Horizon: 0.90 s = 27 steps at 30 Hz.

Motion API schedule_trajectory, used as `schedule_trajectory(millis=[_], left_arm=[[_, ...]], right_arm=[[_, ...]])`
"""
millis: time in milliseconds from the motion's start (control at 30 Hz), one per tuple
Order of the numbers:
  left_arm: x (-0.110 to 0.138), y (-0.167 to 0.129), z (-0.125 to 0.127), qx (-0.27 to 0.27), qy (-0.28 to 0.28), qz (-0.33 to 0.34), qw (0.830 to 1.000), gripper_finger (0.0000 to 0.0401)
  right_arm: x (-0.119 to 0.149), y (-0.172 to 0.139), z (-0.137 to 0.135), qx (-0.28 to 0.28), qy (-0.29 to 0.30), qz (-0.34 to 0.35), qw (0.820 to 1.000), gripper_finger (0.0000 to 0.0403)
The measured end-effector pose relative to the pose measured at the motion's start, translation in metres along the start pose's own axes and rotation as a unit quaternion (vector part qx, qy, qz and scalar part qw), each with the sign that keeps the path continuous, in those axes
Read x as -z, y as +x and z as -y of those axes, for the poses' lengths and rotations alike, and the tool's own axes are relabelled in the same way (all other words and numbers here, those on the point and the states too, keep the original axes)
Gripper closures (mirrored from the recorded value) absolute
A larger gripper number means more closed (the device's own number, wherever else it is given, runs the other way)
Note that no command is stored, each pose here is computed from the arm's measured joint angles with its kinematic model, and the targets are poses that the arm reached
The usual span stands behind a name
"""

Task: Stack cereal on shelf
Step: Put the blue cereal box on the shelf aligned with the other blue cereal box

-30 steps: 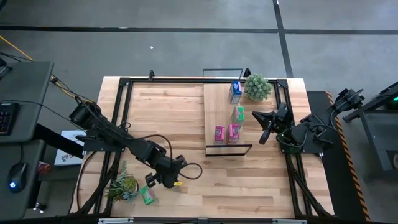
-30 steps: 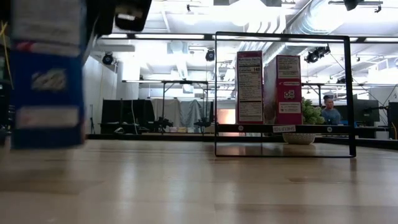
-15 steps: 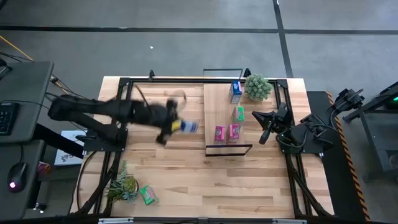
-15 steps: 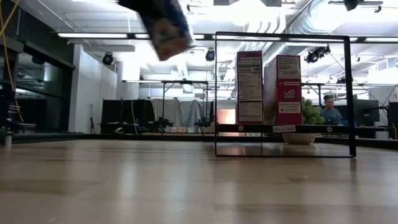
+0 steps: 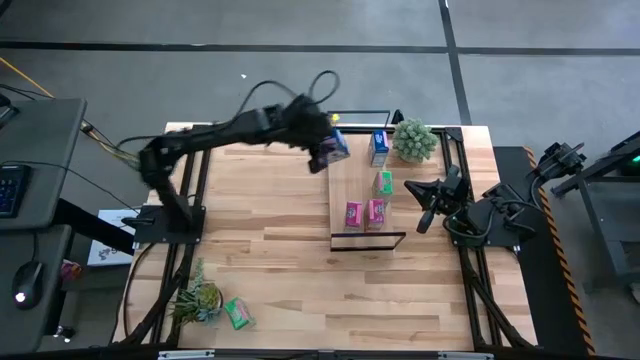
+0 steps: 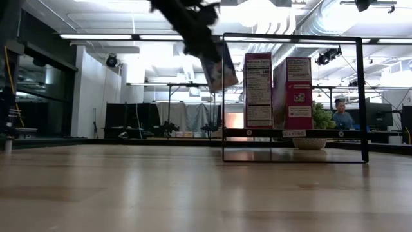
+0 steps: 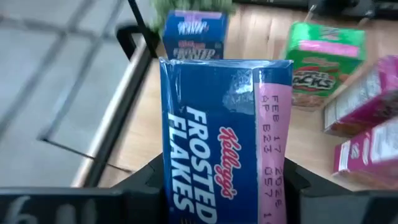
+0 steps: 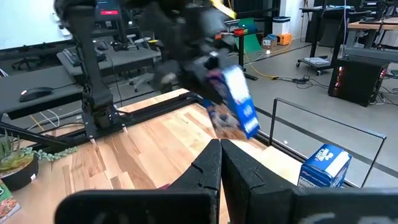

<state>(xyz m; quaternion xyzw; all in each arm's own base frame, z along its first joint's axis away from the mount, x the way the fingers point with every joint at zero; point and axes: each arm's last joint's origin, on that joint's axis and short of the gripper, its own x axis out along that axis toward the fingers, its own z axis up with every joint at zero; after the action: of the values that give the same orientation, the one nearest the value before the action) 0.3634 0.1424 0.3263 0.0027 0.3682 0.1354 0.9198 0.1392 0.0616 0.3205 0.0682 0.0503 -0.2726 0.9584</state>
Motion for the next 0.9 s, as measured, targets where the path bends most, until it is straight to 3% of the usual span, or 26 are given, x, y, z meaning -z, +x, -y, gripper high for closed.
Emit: schedule_trajectory(millis=[167,300,633,900], left_arm=[[-0.028,0.031,-0.014,0.010,-0.026,-0.033,0.999,0.0254],[-0.033,0.059,-0.026,0.012,-0.036,-0.028,0.999,0.0252],[-0.008,0.109,-0.069,0.034,-0.095,-0.038,0.994,0.0252],[-0.003,0.117,-0.074,0.042,-0.086,-0.032,0.995,0.0247]], right_arm=[[0.001,0.000,-0.001,-0.017,-0.001,-0.007,1.000,0.0402],[0.001,0.000,-0.001,-0.016,-0.004,-0.009,1.000,0.0402],[0.002,0.000,0.000,-0.015,-0.012,-0.011,1.000,0.0402],[0.002,0.000,0.000,-0.013,0.002,-0.011,1.000,0.0402]])
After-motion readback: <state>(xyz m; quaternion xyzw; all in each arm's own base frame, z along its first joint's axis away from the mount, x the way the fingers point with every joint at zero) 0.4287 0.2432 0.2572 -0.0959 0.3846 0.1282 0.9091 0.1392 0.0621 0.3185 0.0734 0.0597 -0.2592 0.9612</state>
